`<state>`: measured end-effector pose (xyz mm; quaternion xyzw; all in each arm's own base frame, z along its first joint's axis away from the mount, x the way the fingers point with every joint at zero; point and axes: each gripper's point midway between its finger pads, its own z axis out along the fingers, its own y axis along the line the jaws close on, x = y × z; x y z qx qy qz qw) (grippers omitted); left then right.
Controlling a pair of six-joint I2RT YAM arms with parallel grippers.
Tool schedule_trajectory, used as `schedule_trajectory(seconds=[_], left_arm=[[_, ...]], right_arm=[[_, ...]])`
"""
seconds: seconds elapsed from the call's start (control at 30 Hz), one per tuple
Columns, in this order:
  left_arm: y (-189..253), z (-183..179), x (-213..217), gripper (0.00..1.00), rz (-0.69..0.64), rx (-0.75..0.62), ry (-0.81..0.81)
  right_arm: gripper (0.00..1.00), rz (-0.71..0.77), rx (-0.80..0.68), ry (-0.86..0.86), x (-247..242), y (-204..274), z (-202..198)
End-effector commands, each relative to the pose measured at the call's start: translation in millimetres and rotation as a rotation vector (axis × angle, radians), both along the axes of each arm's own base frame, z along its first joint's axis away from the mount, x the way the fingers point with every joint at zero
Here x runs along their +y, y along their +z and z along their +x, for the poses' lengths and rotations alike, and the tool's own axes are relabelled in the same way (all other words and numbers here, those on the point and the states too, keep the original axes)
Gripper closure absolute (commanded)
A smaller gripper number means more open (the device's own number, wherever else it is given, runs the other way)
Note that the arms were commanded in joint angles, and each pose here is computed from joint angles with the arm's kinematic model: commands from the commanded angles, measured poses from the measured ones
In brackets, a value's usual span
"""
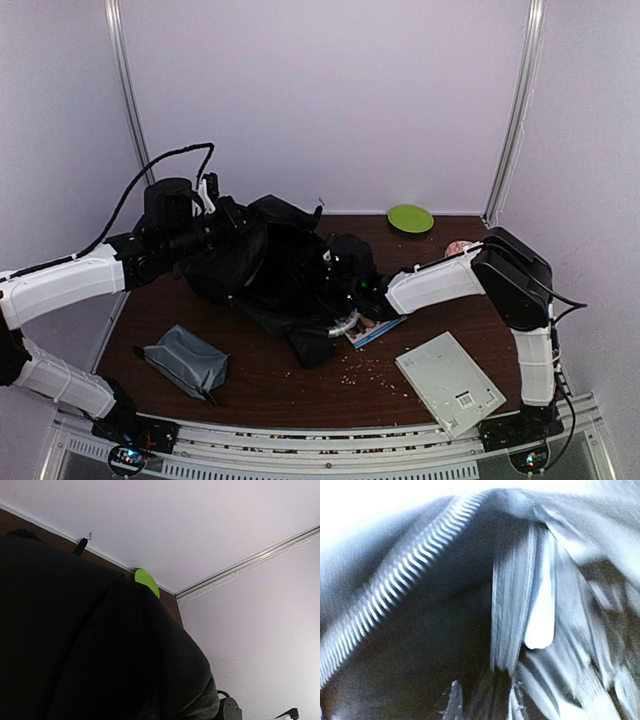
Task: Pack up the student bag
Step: Place the stationery in the student bag.
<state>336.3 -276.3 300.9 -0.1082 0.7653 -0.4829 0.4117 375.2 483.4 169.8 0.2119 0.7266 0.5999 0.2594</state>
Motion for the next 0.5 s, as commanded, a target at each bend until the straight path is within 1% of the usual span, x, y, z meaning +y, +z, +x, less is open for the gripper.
schedule_trajectory(seconds=[0.0,0.1,0.33,0.47], left_arm=[[60,-15,-6,1.0,-0.145,-0.144,-0.044],[64,-19,-11,1.0,-0.152,-0.15,-0.069],[71,-24,-24,1.0,-0.17,-0.166,-0.114],[75,-25,-36,1.0,-0.188,-0.17,-0.147]], right_arm=[[0.74,-0.015,0.008,-0.105,6,2,29],[0.78,-0.016,0.018,-0.117,19,-1,38],[0.82,-0.028,0.077,-0.154,37,-24,49],[0.81,-0.045,0.11,-0.165,46,-39,51]])
